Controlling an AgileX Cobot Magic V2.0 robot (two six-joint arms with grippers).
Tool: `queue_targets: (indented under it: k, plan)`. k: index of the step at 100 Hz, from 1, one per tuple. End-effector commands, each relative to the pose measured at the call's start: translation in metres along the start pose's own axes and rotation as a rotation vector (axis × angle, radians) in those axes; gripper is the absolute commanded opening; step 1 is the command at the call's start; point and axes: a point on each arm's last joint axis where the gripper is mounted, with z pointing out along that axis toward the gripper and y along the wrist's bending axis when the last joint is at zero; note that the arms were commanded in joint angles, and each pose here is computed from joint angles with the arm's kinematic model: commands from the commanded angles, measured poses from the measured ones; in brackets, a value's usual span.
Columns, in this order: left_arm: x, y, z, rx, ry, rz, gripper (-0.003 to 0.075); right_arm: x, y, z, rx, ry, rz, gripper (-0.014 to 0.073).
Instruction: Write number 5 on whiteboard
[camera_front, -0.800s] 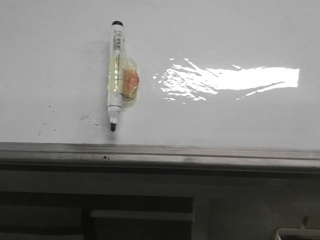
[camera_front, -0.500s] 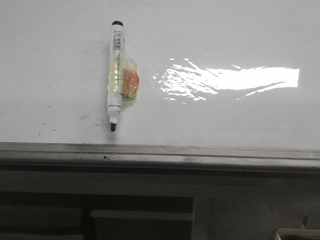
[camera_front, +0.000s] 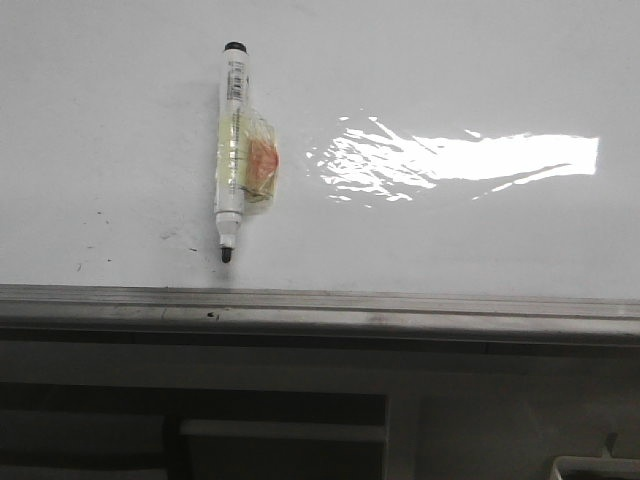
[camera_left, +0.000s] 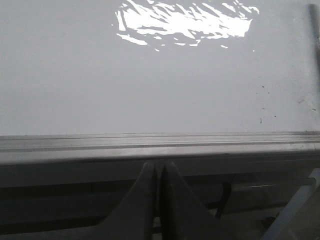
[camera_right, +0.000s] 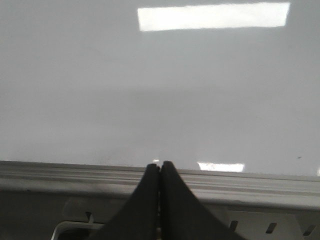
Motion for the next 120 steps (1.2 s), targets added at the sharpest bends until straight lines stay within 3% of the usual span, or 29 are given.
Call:
queue_targets:
  k: [1,24,32,60,75,102,120]
  plan:
    - [0.003,0.001,0.001,0.000,-0.046,-0.002,-0.0020,0.004,-0.001,0.001,0.014,-0.016,-0.022,-0.0043]
    - [0.001,0.002,0.001,-0.006,-0.064,0.024,-0.0020,-0.014,0.001,-0.001,-0.007,-0.222,-0.043,-0.0043]
    - [-0.003,0.000,0.000,0.006,-0.116,0.010,-0.0020,-0.024,0.003,-0.004,-0.034,-0.334,0.029,-0.0043]
    - [-0.034,0.000,-0.009,0.098,-0.461,-0.380,-0.0020,-0.025,0.002,-0.004,-0.080,-0.342,0.340,-0.0043]
    - [-0.034,0.002,-0.009,0.108,-0.464,-0.496,-0.0020,-0.037,0.000,-0.010,-0.082,-0.445,0.382,-0.0043]
    - [-0.043,0.000,-0.013,0.124,-0.471,-0.525,-0.0020,-0.075,0.001,-0.030,-0.113,-0.504,0.368,-0.0043]
    - [-0.069,-0.014,-0.014,0.127,-0.270,-0.335,-0.0020,-0.092,0.005,-0.037,-0.139,-0.375,0.319,-0.0043]
